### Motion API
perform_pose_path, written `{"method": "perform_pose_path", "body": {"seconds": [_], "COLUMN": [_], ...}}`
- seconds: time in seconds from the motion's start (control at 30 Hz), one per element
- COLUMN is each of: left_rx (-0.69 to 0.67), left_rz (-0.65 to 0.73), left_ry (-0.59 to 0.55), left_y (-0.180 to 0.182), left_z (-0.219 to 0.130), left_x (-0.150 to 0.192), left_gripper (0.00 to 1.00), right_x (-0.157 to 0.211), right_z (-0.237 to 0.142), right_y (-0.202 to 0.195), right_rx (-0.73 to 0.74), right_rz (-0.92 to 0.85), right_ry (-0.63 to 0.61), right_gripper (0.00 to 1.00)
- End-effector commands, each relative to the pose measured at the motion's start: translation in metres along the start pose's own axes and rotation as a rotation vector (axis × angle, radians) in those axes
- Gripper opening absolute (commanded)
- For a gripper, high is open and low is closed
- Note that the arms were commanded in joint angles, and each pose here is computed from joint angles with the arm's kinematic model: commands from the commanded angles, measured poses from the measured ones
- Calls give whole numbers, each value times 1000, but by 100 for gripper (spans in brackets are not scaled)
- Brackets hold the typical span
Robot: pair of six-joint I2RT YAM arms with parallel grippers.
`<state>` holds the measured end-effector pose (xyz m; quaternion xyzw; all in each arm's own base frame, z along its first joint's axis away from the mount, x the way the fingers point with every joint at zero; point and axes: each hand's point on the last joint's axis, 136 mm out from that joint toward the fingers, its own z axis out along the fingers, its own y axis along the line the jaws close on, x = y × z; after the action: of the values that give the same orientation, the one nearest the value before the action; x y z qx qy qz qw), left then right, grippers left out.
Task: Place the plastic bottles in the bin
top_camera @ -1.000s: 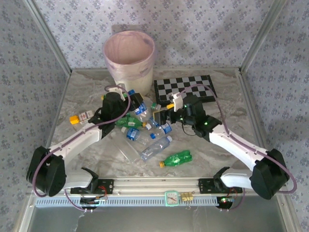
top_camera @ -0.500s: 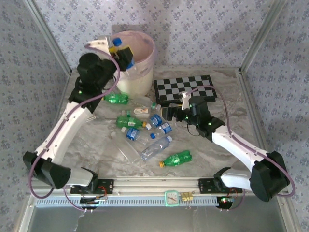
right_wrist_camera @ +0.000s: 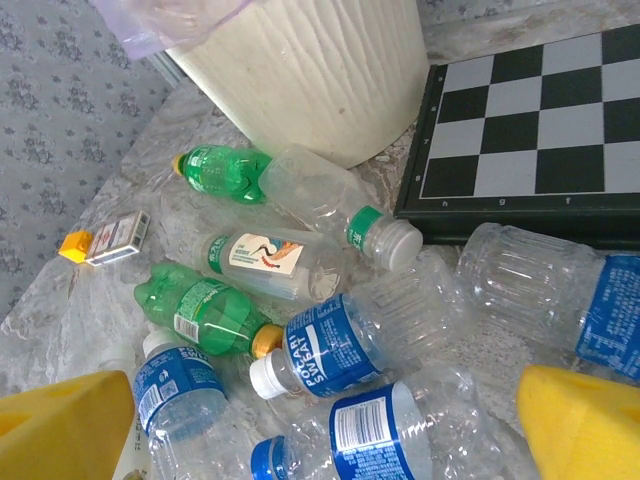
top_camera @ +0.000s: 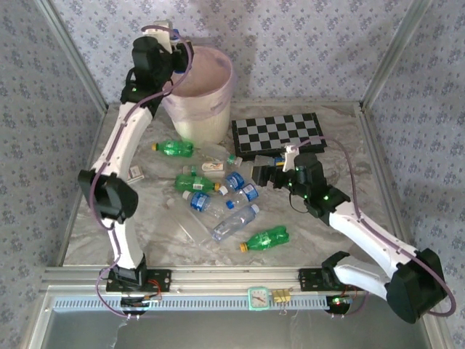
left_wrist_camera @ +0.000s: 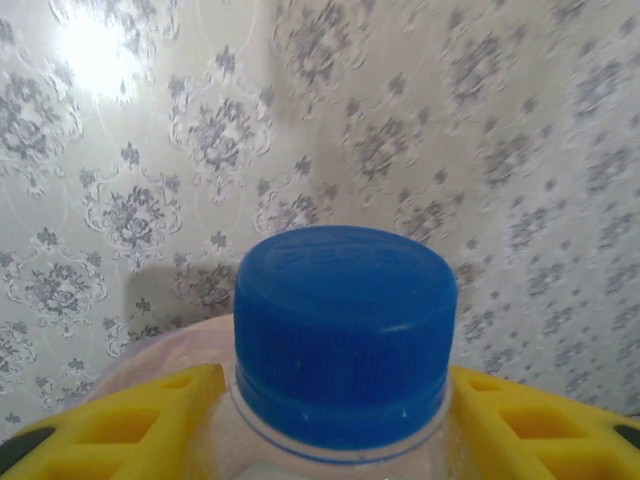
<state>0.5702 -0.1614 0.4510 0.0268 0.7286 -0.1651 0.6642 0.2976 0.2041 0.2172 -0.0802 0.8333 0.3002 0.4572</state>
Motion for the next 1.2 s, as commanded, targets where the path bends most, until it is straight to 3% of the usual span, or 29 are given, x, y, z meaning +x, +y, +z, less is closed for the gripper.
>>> {"method": "perform_pose_path", "body": {"seconds": [0.0,0.27,0.43,0.5,0.6,0.77,0.9,1.07,1.17], "left_rx": [-21,-61,-75,-77,-65,1,81,176,213], "left_rz": [20,12,-11,-20,-35,-72,-58,-37,-86], "left_ry": [106,286,324,322,299,245,198,132,127], "left_y": [6,23,27,26,22,0,-33,-72,-76], "left_z": [15,48,50,49,44,24,-1,-47,-74], "left_x": [18,80,96,94,82,48,23,24,52], "left_gripper": [48,52,71,82,90,99,100,100,100], "right_x": [4,12,16,17,19,25,35,64,83], "right_z": [-9,-19,-23,-23,-23,-23,-25,-37,-46], "right_y": [-11,-21,-28,-31,-37,-48,-61,-73,-70], "right_rx": [49,90,115,132,157,215,286,382,400], "right_rz": [25,41,58,67,85,161,272,386,425], "right_ry": [-12,-15,-16,-16,-12,-4,10,90,168], "right_gripper": [100,99,100,100,100,100,100,100,100]}}
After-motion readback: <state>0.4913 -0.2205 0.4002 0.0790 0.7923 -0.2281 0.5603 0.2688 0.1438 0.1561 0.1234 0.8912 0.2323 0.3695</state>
